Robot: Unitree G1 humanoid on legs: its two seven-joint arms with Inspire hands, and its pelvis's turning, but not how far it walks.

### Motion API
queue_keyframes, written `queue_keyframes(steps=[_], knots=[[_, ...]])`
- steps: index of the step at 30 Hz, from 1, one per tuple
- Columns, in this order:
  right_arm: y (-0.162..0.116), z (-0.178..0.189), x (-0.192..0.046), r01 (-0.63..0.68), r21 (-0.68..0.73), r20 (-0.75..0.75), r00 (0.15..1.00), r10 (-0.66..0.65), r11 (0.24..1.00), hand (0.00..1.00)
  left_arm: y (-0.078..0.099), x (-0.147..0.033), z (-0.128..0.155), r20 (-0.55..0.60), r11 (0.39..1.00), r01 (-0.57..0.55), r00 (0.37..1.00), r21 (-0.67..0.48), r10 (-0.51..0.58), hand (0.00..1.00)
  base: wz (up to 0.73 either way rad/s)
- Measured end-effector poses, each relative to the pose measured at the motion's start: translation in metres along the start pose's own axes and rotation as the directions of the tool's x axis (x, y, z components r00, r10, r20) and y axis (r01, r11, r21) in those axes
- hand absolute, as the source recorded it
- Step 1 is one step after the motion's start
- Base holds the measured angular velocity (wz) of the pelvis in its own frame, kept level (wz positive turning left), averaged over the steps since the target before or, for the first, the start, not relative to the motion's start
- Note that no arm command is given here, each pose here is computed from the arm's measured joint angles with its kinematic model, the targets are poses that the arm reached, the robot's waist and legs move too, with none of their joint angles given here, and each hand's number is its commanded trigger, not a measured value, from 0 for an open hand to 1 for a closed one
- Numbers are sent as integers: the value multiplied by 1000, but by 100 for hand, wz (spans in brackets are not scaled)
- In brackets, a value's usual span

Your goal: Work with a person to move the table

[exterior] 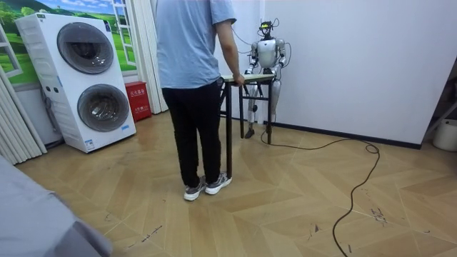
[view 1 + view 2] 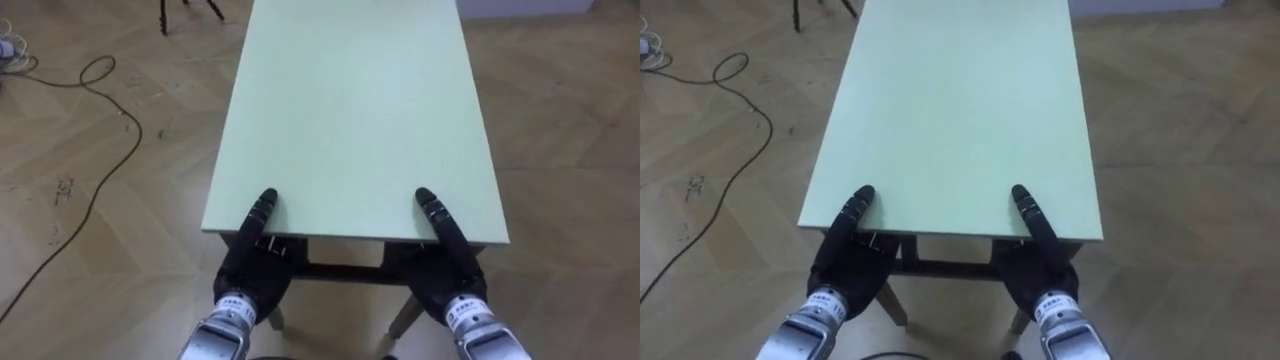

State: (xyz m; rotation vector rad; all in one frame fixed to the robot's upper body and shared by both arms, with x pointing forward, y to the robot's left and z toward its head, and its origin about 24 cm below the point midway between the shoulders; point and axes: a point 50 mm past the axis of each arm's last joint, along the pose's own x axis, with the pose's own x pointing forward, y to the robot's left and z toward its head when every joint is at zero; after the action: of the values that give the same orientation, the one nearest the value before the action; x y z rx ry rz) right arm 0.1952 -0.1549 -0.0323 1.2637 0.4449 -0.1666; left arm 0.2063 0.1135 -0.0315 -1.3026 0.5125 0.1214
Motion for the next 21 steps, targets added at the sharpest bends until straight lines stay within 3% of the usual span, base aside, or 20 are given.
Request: queue_keyframes(steps=[2,11,21], knots=[[1,1,0,-4,23,4,1000,4,1000,100,-4,2,2,1,1000,15,1000,9,-15,100,21],[5,-5,2,-17,9,-14,1000,18,1000,100,2,-2,4,16,1000,17,1000,0,-17,100,-43],[7,-9,2,-23,25,-11,1000,24,999,100,-3,-4,13,37,998,40,998,50,-42,100,-12]])
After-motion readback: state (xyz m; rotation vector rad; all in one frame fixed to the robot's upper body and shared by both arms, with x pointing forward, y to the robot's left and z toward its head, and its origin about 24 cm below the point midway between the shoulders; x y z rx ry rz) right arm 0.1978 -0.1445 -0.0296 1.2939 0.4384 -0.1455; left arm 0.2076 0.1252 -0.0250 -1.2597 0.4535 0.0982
